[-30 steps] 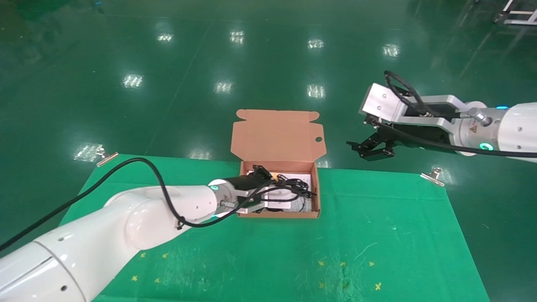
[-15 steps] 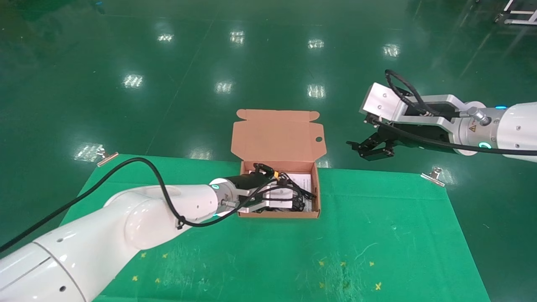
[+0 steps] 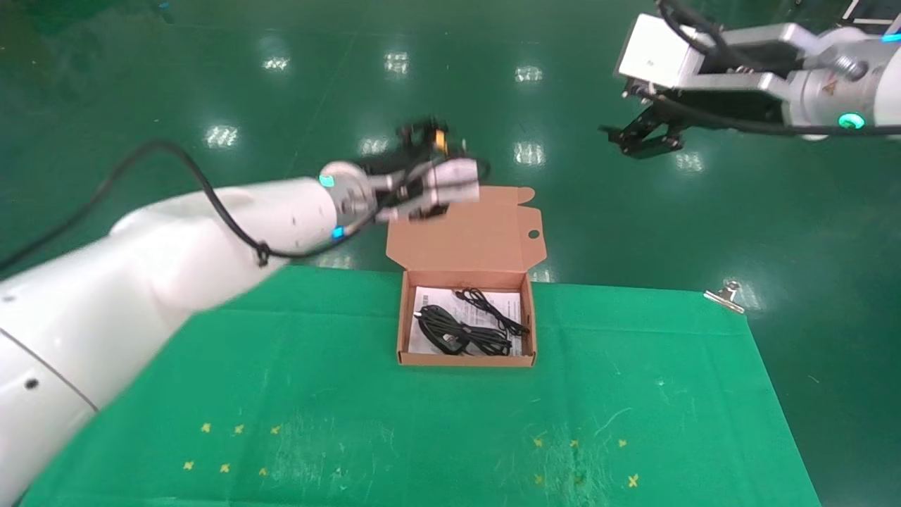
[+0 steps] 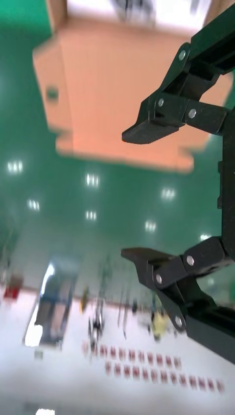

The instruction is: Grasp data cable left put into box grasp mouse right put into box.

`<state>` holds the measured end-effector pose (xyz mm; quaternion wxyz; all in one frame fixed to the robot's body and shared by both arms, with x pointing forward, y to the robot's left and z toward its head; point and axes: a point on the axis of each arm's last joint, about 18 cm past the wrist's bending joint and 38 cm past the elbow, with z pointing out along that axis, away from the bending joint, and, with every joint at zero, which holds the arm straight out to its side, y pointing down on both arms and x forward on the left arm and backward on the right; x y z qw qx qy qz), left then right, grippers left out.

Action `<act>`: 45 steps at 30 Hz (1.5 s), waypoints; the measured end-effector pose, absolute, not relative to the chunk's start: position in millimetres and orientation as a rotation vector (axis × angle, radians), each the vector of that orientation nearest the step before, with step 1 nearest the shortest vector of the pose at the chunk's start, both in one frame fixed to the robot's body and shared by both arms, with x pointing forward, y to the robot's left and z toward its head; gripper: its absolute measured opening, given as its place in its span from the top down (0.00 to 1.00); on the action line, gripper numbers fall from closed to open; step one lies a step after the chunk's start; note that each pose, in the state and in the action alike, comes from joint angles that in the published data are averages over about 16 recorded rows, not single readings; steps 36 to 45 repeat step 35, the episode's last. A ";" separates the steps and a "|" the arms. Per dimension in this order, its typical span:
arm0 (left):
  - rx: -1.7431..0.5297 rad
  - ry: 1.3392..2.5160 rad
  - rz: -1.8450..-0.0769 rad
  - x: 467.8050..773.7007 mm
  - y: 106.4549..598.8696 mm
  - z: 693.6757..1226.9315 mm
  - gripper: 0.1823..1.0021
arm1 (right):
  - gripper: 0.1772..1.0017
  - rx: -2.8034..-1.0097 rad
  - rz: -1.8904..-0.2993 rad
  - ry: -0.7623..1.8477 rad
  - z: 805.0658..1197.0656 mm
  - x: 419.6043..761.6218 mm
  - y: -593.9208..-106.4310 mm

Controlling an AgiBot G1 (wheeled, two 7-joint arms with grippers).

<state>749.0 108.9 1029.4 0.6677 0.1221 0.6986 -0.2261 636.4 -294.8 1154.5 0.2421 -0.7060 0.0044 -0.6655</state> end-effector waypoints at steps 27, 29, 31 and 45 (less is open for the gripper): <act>-0.042 1.866 -1.109 692.1 199.6 974.8 0.00 | 0.00 -1.957 -1.192 0.015 1053.5 605.4 -288.3; -0.049 1.876 -1.148 685.8 204.1 972.9 0.00 | 0.00 -1.949 -1.155 0.010 1048.2 601.6 -287.8; -0.053 1.882 -1.174 681.4 207.2 971.8 0.00 | 0.00 -1.944 -1.130 0.007 1044.8 598.9 -287.5; -0.058 1.893 -1.225 672.2 213.2 970.2 0.00 | 0.00 -1.932 -1.082 0.000 1038.4 593.3 -287.0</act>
